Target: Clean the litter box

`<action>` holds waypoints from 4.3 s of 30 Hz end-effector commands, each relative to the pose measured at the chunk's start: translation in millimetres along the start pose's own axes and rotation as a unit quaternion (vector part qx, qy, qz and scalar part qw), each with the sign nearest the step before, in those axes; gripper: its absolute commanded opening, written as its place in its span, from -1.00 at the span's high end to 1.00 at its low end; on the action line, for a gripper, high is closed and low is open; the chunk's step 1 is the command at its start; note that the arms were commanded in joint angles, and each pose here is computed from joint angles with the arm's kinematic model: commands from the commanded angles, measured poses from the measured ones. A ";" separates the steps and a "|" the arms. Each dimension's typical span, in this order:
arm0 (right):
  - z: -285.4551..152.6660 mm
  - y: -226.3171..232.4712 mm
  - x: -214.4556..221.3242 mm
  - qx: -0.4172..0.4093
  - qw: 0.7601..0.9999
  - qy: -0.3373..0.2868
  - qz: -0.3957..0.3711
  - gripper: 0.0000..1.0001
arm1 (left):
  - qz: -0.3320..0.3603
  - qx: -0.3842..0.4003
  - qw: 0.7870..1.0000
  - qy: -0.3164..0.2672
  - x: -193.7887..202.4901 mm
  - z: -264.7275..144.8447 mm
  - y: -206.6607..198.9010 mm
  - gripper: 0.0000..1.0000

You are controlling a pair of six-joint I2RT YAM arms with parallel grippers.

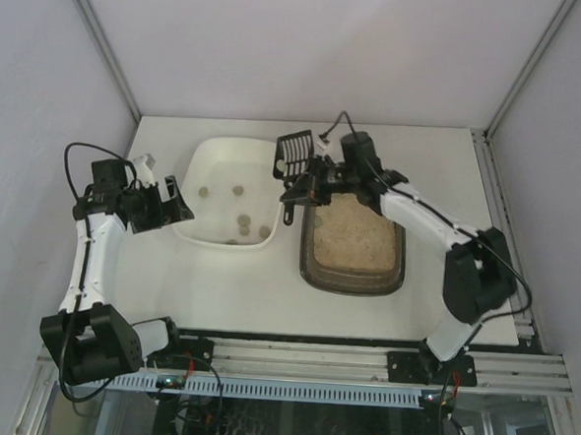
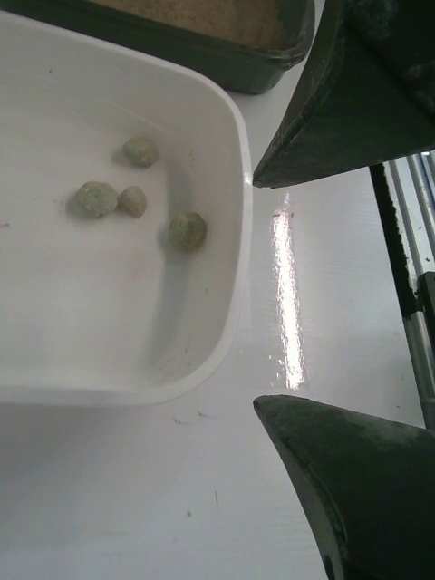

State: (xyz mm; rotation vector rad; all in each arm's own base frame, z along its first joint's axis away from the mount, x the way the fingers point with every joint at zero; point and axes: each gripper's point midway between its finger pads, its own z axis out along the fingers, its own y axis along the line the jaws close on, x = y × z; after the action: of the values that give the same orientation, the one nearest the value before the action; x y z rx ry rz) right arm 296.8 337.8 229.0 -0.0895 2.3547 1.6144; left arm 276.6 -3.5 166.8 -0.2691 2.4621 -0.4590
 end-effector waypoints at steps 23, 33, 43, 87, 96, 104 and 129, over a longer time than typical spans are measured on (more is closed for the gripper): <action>73.2 -77.4 -21.0 0.524 0.740 0.054 -0.420 1.00 | -0.024 0.048 0.998 -0.029 -19.5 -13.6 7.5 -0.99; 47.5 26.9 -33.4 0.399 0.815 -0.079 -0.413 1.00 | -0.051 0.006 0.997 -0.054 -25.7 -16.2 18.2 -0.99; -32.2 18.9 15.9 0.290 0.927 -0.002 -0.236 1.00 | 0.011 -0.015 0.993 -0.119 -87.5 -27.0 -53.2 -0.99; -68.9 -136.7 50.1 0.270 0.917 0.210 0.203 1.00 | -0.155 0.111 0.976 0.109 -16.3 157.4 -264.1 -0.98; -45.1 -134.8 46.8 0.245 0.924 0.218 0.194 1.00 | -0.148 0.109 0.974 0.133 7.8 168.5 -267.1 -0.97; -33.6 -136.0 52.4 0.205 0.930 0.229 0.199 1.00 | -0.154 0.108 0.972 0.140 16.5 175.9 -267.7 -0.97; -12.7 -122.8 64.9 0.052 0.945 0.242 0.214 1.00 | -0.154 0.135 0.964 0.167 65.4 181.7 -298.4 -0.97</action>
State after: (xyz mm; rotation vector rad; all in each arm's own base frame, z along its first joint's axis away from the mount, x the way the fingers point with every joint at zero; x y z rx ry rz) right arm 267.4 262.1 94.6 0.1772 3.0870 1.5727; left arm 361.9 -322.6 96.9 -0.5388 2.6835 -0.9340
